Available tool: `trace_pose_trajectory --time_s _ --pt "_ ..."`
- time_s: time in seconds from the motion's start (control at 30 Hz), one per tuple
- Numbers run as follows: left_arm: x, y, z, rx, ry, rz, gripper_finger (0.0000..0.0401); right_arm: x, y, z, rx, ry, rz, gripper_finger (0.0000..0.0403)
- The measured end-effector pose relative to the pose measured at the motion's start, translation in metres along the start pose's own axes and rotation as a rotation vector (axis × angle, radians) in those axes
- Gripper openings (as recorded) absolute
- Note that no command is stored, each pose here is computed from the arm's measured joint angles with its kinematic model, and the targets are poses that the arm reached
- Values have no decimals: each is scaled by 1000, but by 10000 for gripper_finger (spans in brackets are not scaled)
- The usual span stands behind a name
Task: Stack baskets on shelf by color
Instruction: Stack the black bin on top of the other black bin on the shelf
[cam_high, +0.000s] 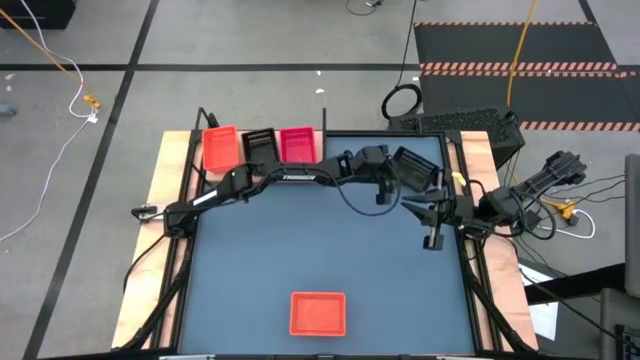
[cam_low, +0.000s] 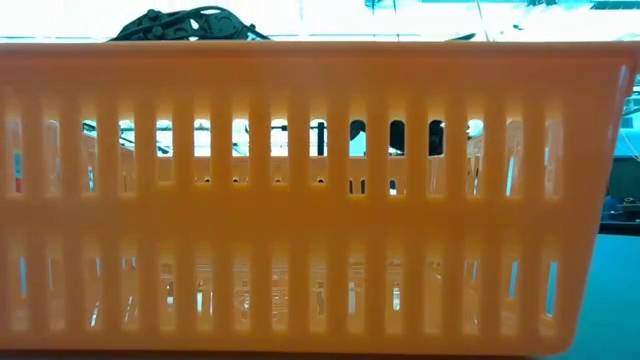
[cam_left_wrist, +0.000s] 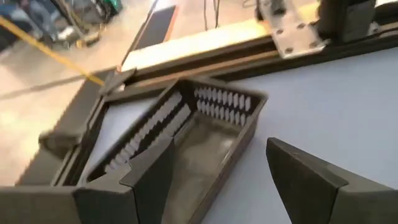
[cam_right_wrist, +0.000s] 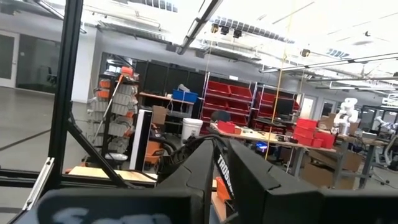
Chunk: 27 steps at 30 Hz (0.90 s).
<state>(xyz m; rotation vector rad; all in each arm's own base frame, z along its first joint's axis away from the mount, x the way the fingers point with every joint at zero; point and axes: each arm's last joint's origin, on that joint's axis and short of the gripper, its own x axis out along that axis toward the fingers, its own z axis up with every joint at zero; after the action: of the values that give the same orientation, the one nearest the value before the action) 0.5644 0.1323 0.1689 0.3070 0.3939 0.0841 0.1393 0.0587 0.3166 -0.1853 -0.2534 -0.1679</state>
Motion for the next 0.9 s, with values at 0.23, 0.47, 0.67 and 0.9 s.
trace_pose_trajectory --time_s 0.23,0.47,0.67,0.9 --pt "-1 19 -17 -146 83 21 255 0 -1 2 2 -16 -6 45" --pt "2 18 -22 -154 79 17 255 0 -1 3 -15 -27 -11 45" --pt "12 8 -37 -120 100 2 255 0 -1 3 -40 -27 -11 45" --pt "14 2 -38 -94 96 -9 255 0 -1 3 -56 -27 -12 45"
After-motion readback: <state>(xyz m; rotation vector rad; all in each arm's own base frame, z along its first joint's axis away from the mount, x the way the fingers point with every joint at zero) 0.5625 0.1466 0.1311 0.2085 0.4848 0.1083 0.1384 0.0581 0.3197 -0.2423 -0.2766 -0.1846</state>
